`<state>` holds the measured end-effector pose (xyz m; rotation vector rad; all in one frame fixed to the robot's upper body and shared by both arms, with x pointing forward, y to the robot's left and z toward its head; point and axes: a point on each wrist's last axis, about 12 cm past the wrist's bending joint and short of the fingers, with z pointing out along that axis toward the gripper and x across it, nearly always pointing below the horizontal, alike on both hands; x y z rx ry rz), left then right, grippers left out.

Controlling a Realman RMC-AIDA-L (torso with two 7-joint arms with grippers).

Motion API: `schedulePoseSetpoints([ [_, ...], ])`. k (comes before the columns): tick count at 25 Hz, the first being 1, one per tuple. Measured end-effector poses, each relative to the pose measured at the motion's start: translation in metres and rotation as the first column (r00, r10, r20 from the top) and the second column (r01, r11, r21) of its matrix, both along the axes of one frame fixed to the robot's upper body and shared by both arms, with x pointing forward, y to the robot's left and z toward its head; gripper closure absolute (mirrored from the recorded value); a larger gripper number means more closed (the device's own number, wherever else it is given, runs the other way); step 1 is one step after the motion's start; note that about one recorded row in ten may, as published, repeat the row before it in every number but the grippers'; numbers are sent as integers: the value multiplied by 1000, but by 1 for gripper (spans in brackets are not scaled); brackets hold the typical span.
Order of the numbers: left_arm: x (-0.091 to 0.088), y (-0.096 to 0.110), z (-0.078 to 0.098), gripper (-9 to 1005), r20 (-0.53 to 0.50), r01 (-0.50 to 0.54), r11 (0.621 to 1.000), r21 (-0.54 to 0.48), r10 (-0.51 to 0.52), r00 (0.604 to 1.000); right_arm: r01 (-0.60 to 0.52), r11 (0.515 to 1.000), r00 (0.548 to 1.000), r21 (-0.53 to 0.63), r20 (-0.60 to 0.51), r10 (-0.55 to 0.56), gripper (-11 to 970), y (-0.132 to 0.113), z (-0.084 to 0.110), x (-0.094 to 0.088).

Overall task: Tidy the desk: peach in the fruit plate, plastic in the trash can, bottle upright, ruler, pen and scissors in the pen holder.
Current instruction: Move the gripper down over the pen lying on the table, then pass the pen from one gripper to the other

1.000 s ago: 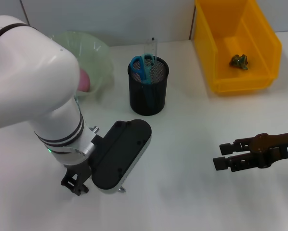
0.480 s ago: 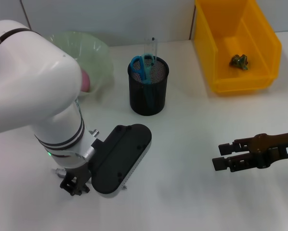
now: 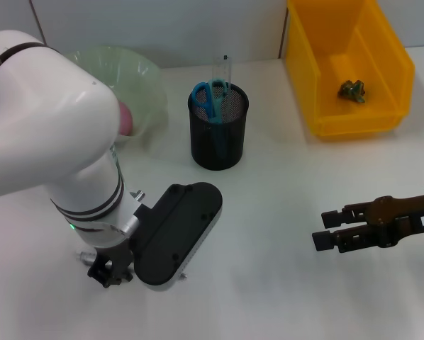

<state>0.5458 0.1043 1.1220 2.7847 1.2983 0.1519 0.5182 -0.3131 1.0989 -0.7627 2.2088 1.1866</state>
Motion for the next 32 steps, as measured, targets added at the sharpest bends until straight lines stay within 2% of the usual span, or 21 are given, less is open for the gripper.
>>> schedulePoseSetpoints([
  [13,-1,2,-2,861,1,-5,1000,7,5,1000,-3,1000,1000,-6,-2,3,153,0,0,0],
  [19,-1,2,1,859,-4,-10,1000,3,10,1000,-4,1000,1000,-7,-3,4,153,0,0,0],
  [20,-3,0,6,859,-8,-15,1000,-6,15,1000,-4,1000,1000,-7,-3,4,153,0,0,0],
  [25,-4,-2,13,857,-4,-18,1000,-25,18,1000,-7,1000,1000,-6,-1,7,153,1,0,0],
  [27,-3,-5,28,857,19,-33,997,-76,34,999,-19,1000,1000,0,5,19,153,4,0,1],
  [29,-3,-5,28,856,19,-33,997,-76,34,999,-34,999,999,-1,13,34,153,7,0,1],
  [30,-2,-5,36,856,25,-53,993,-102,56,998,-40,999,999,-3,16,40,153,8,0,2],
  [32,0,-4,41,855,18,-74,989,-127,77,997,-52,999,998,-8,24,52,153,10,0,2],
])
